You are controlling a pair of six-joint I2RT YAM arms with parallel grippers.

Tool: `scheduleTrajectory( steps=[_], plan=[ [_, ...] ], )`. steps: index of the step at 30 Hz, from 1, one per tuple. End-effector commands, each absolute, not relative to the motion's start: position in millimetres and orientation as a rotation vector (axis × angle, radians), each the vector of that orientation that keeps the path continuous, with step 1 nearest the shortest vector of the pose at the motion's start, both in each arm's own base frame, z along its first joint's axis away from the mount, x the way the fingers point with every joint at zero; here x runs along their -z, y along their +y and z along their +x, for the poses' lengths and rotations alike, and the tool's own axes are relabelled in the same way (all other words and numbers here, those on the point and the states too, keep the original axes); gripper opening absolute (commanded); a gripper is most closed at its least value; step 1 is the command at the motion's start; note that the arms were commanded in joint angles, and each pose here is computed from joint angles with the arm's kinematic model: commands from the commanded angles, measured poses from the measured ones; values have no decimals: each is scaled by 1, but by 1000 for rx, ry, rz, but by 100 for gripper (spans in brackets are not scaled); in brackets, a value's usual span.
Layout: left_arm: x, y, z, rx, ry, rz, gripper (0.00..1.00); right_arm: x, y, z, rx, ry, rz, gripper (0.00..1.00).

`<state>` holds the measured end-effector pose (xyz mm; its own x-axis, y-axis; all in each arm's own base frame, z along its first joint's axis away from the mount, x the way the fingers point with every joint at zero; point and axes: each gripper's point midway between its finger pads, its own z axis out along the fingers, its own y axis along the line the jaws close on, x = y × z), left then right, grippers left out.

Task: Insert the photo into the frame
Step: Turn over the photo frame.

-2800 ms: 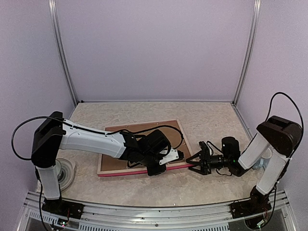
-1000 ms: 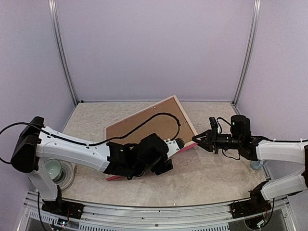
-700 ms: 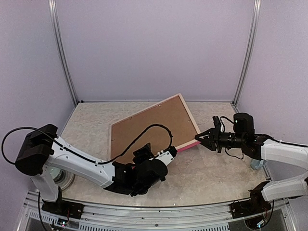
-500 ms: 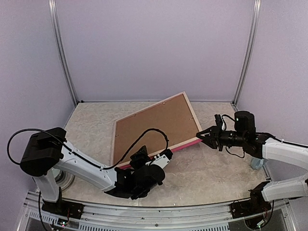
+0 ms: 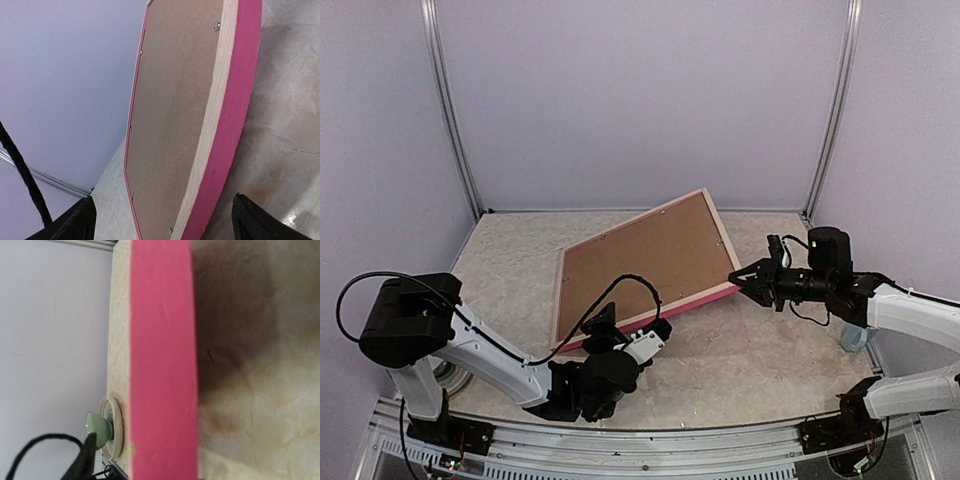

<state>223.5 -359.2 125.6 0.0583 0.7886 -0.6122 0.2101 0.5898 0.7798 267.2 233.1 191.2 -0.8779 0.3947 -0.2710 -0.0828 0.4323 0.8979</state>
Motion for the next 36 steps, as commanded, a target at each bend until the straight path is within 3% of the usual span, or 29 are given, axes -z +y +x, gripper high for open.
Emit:
scheduleTrajectory(
  steps=[1, 5, 12, 28, 31, 36],
  plan=[
    [-145, -368, 218, -450, 1455, 855, 95, -228, 241, 271, -1464, 2145, 167, 21],
    [-149, -366, 219, -512, 1418, 836, 99, -228, 243, 271, -1464, 2150, 163, 21],
    [-146, -369, 225, -641, 1334, 850, 94, -232, 247, 268, -1476, 2144, 153, 21],
    [-134, -369, 250, -619, 1380, 878, 94, -237, 251, 260, -1479, 2140, 139, 21],
    [-131, -369, 255, -620, 1390, 889, 87, -239, 252, 260, -1483, 2134, 136, 21],
    [-130, -368, 262, -618, 1407, 898, 63, -239, 253, 259, -1484, 2136, 133, 21]
  ],
)
